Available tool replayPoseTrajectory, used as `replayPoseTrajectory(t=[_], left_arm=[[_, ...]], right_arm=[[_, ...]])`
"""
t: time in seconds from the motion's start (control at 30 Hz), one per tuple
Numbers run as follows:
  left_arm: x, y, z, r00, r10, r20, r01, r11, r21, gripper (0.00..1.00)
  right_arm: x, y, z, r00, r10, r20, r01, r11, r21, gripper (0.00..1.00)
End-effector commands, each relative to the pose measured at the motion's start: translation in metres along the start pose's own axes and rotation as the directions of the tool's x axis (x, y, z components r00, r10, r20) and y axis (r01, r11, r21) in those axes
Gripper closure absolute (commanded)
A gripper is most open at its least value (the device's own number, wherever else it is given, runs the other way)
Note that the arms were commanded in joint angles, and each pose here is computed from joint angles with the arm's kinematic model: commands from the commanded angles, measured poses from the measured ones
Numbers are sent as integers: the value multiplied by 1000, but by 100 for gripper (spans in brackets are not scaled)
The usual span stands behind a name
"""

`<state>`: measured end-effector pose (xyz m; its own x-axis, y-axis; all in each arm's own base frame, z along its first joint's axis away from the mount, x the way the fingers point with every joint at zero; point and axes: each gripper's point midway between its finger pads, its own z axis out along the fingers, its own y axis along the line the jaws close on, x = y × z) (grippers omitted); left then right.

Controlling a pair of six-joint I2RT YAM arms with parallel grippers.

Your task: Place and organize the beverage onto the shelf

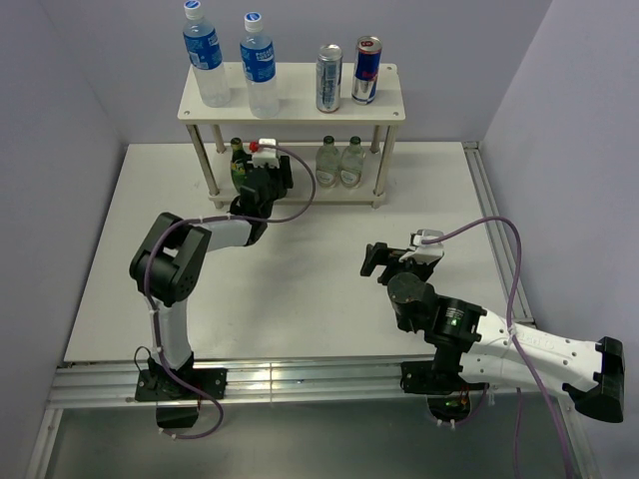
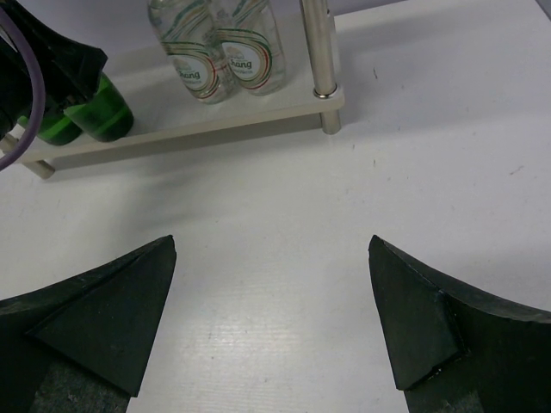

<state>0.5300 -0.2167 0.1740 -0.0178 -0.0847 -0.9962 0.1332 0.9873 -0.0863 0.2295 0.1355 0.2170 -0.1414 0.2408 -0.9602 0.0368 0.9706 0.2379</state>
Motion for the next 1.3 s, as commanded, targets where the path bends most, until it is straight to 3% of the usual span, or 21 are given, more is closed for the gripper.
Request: replayPoseTrajectory(t=[0.0, 0.1, 0.17, 0.2, 0.23, 0.33, 0.47, 0.53, 1.03, 1.27], left_arm=[[-81, 1, 12, 970, -78, 231, 84, 996, -16, 100], [-77, 5, 15, 973, -70, 221, 80, 996, -35, 100], [-76, 8, 17, 974, -67, 217, 80, 995, -51, 88], [-76, 8, 17, 974, -66, 219, 79, 996, -51, 80], [-74, 9, 17, 974, -65, 216, 78, 996, -53, 63], [-72, 8, 19, 977, -60, 203, 72, 996, -52, 33], [-68, 6, 18, 981, -66, 183, 75, 996, -39, 17], [-65, 5, 16, 982, -74, 175, 81, 996, -34, 1], [-76, -3, -15, 986, -73, 150, 78, 997, -26, 1], [-83, -7, -44, 986, -43, 162, 57, 995, -85, 1]], right_arm=[[-3, -2, 1, 999, 39, 13, -39, 999, 9, 0], [-2, -2, 1, 999, 35, 11, -35, 999, 12, 0], [0, -1, 2, 999, 32, 8, -32, 999, 9, 0], [0, 0, 2, 999, 32, 8, -32, 999, 9, 0], [0, 0, 2, 999, 32, 7, -32, 999, 8, 0], [0, 0, 2, 999, 35, 7, -35, 999, 7, 0], [0, -1, 2, 999, 35, 9, -35, 999, 10, 0], [-1, -1, 1, 999, 38, 9, -38, 999, 8, 0], [-7, -7, -3, 997, 74, 21, -74, 997, 0, 0], [-1, -10, -4, 995, 93, 19, -93, 996, -1, 0]])
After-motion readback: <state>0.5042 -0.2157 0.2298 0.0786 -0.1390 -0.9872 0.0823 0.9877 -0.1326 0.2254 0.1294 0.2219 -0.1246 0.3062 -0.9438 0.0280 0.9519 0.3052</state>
